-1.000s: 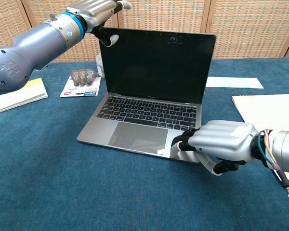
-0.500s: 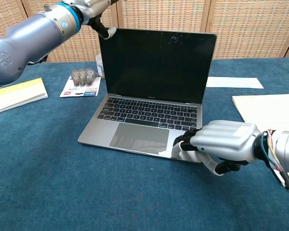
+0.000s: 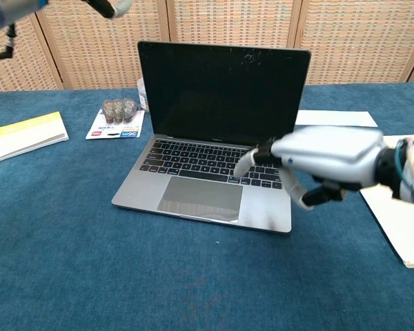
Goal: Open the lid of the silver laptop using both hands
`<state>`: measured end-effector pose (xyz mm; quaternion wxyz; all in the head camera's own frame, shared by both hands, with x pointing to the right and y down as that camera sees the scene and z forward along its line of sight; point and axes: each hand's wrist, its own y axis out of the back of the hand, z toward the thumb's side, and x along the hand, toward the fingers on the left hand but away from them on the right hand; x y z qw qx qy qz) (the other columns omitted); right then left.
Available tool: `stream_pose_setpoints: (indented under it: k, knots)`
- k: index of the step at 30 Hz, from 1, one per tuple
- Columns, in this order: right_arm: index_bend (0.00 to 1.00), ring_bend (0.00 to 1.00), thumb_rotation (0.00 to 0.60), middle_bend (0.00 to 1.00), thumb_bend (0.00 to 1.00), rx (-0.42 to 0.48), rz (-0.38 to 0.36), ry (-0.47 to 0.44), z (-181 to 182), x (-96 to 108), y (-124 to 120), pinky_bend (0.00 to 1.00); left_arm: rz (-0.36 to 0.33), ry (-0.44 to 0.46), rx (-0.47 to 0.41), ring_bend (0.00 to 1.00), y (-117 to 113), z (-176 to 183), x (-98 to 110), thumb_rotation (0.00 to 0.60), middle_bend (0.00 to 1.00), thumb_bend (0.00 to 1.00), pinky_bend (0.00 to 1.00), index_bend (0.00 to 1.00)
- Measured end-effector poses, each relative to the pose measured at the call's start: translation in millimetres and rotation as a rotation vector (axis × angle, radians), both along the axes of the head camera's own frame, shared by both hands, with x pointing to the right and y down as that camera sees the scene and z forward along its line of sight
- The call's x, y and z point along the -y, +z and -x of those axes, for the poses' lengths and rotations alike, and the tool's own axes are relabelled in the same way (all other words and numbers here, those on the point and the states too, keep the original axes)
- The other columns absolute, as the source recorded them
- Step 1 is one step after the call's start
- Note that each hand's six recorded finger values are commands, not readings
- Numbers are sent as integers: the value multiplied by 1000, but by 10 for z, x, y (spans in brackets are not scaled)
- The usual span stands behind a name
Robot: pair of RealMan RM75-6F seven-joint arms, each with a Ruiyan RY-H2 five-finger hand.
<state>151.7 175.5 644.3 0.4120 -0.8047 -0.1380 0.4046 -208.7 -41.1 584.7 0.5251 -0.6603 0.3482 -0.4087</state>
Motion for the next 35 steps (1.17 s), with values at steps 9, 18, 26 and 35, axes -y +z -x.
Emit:
stream_pose_setpoints:
  k: [9,18,26,35]
  knots:
    - [191,129,600,182,1000,31,-125,173,-599,254,-465,248,-9,-56,-110,0,-442,569,-224,600,0,171,0,0]
    - [32,0,600,0,24,68,-198,492,-1585,103,-625,17,94,-271,-179,0,-570,1425,-780,600,0,0,0,0]
    - [0,0,600,0,0,14,-283,649,-2275,-266,-775,0,231,-474,-115,0,-534,2122,-1755,600,0,0,0,0]
    - [0,0,600,0,0,12,-322,713,-2551,-576,-902,0,241,-513,-72,0,-749,2263,-2424,600,0,0,0,0]
